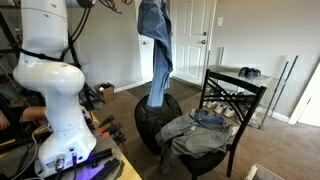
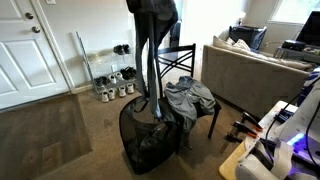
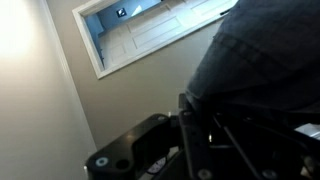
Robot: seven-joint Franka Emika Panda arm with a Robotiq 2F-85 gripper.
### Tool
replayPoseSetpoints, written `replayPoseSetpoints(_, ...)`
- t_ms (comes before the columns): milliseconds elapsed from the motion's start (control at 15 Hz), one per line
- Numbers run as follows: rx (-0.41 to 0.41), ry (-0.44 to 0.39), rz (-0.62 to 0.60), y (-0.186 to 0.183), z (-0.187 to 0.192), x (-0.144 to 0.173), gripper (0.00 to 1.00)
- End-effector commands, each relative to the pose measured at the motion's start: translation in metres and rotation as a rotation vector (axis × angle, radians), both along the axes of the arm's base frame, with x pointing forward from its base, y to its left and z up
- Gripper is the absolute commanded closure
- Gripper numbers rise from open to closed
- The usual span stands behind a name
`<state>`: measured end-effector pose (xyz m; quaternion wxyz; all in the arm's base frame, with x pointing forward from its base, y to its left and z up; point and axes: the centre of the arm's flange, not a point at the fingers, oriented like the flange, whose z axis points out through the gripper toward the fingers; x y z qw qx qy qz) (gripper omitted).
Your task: Put the pair of denim trousers in the laundry basket
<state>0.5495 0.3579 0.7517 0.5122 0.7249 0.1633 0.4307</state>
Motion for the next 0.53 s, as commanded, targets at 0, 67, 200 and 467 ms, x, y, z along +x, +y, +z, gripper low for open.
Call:
replayPoseSetpoints(0,0.003,0.001,0.052,-0.024,-0.016,0.016,0.97)
replayPoseSetpoints(67,0.007,0.008,0.062,-0.032,-0.027,0.019,0.97)
replayPoseSetpoints(200,0.018,0.029,0.076,-0.044,-0.045,0.025,0.97)
replayPoseSetpoints(467,0.046,0.097,0.111,-0.067,-0.079,0.04,0.97)
